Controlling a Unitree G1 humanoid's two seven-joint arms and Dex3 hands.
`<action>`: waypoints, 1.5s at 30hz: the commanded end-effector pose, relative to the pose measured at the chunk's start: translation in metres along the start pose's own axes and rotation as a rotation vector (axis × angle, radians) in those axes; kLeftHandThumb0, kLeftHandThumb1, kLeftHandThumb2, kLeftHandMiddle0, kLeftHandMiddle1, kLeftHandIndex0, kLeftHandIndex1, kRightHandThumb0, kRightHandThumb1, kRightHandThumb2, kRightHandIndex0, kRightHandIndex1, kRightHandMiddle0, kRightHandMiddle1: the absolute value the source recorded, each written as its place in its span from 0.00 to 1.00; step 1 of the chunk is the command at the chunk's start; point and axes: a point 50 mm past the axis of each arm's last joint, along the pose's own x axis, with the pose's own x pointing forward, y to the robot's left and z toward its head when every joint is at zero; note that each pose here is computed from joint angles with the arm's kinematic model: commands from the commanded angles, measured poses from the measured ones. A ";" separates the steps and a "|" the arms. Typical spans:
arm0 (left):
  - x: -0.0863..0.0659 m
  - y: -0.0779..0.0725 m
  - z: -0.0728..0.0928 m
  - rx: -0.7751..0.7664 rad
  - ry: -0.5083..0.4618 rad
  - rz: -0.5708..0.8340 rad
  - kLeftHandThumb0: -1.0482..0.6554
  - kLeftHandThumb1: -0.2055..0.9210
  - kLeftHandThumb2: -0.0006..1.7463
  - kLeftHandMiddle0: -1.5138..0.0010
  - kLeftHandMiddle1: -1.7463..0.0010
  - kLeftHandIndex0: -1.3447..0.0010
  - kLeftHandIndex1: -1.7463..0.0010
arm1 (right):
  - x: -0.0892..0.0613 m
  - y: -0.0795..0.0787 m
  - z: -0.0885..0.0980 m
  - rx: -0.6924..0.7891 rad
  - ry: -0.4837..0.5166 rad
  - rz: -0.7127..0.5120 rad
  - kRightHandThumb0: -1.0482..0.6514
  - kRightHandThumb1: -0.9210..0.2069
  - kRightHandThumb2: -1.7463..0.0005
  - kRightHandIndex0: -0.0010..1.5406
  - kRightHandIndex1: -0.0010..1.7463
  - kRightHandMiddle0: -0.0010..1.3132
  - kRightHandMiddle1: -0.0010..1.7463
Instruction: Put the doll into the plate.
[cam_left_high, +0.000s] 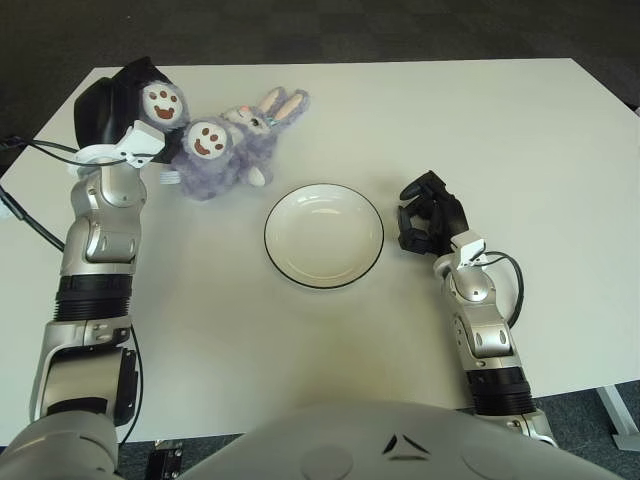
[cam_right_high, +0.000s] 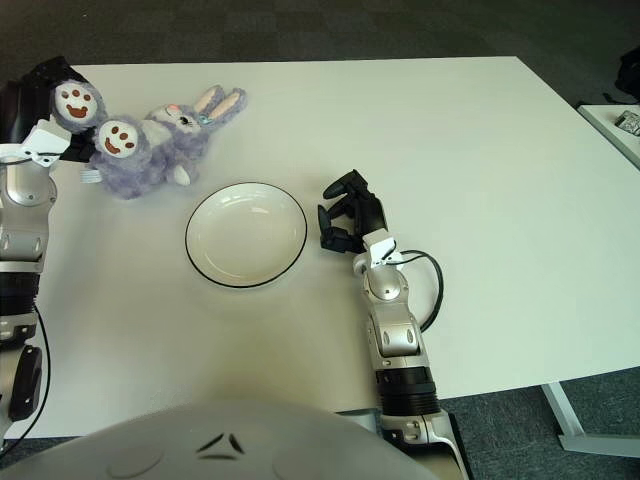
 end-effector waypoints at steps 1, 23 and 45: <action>0.002 0.001 0.000 -0.002 -0.005 -0.029 0.61 0.28 0.84 0.53 0.07 0.47 0.08 | -0.009 -0.002 -0.019 -0.013 0.073 0.000 0.61 0.45 0.31 0.28 1.00 0.33 0.99; -0.006 0.015 0.006 0.023 -0.068 0.058 0.44 0.99 0.25 0.77 0.33 0.78 0.06 | -0.010 -0.002 -0.022 -0.019 0.074 0.012 0.61 0.45 0.31 0.28 1.00 0.32 0.99; -0.008 0.025 0.021 0.073 -0.136 0.228 0.25 0.93 0.39 0.83 0.44 0.98 0.22 | -0.009 -0.001 -0.021 -0.021 0.083 0.022 0.61 0.42 0.33 0.27 1.00 0.30 0.99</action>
